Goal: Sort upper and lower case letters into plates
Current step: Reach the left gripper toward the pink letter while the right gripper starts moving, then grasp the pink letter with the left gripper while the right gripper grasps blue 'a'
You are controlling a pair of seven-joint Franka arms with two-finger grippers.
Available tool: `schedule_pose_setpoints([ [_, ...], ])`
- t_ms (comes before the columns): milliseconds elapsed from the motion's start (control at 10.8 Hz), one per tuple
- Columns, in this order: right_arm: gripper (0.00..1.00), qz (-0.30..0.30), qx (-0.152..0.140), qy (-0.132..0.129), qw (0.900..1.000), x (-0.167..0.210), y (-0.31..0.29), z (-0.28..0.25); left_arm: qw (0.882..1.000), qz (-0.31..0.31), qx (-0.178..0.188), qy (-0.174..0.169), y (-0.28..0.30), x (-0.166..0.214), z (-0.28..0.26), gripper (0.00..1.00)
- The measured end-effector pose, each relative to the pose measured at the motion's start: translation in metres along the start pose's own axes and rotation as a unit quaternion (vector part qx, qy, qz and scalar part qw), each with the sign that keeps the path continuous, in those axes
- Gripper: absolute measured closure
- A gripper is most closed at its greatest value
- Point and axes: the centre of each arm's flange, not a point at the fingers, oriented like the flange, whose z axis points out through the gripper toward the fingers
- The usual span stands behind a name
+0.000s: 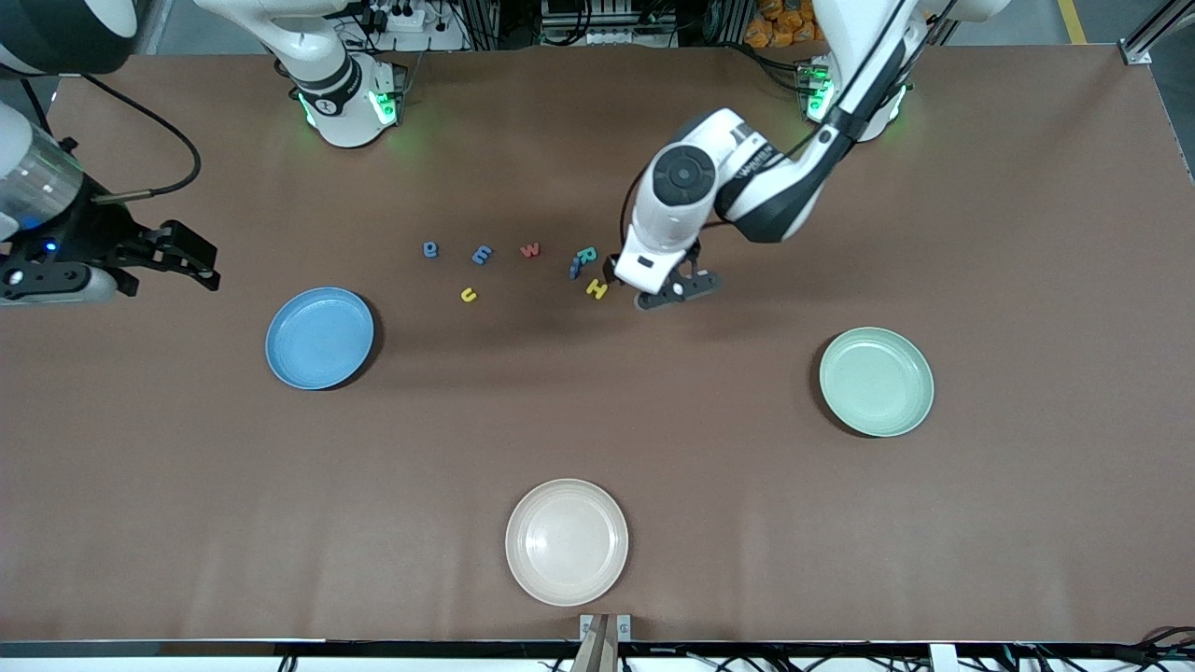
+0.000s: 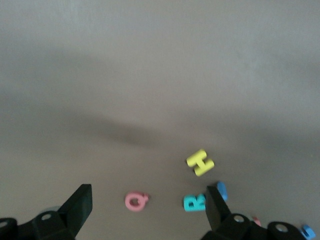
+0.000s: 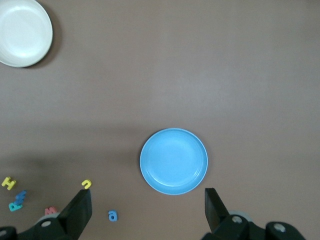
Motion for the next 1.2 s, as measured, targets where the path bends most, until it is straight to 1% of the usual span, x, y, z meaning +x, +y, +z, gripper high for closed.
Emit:
schedule_pose_setpoints([
  [185,0.0,-0.004,0.0,-0.01,1.0,-0.001,-0.005,0.012,0.999,-0.031,-0.023,0.006,0.001,-0.019,0.017,0.0],
  [277,0.0,-0.009,0.0,-0.012,1.0,-0.002,-0.01,0.014,0.999,-0.037,-0.026,0.007,-0.003,-0.028,0.032,0.0],
  [462,0.0,-0.015,0.0,-0.013,1.0,-0.002,-0.017,0.025,0.999,-0.032,-0.017,0.008,-0.016,-0.039,0.056,0.0],
  [647,0.0,-0.027,0.001,-0.011,1.0,-0.003,-0.032,0.047,1.0,-0.022,-0.005,0.013,-0.028,-0.048,0.076,0.0],
  [739,0.0,-0.033,0.001,-0.01,0.999,-0.006,-0.041,0.065,0.999,-0.027,0.001,0.02,-0.03,-0.057,0.083,0.0],
  [832,0.0,-0.038,0.001,-0.01,0.999,-0.01,-0.048,0.087,0.999,-0.031,0.004,0.035,-0.029,-0.067,0.09,0.0],
  [924,0.0,-0.041,0.0,-0.014,0.999,-0.017,-0.056,0.106,0.998,-0.033,0.005,0.047,-0.028,-0.075,0.096,0.0],
  [1202,0.0,-0.048,-0.005,-0.045,0.998,-0.043,-0.09,0.148,0.998,-0.032,-0.002,0.047,-0.03,-0.083,0.122,0.0],
])
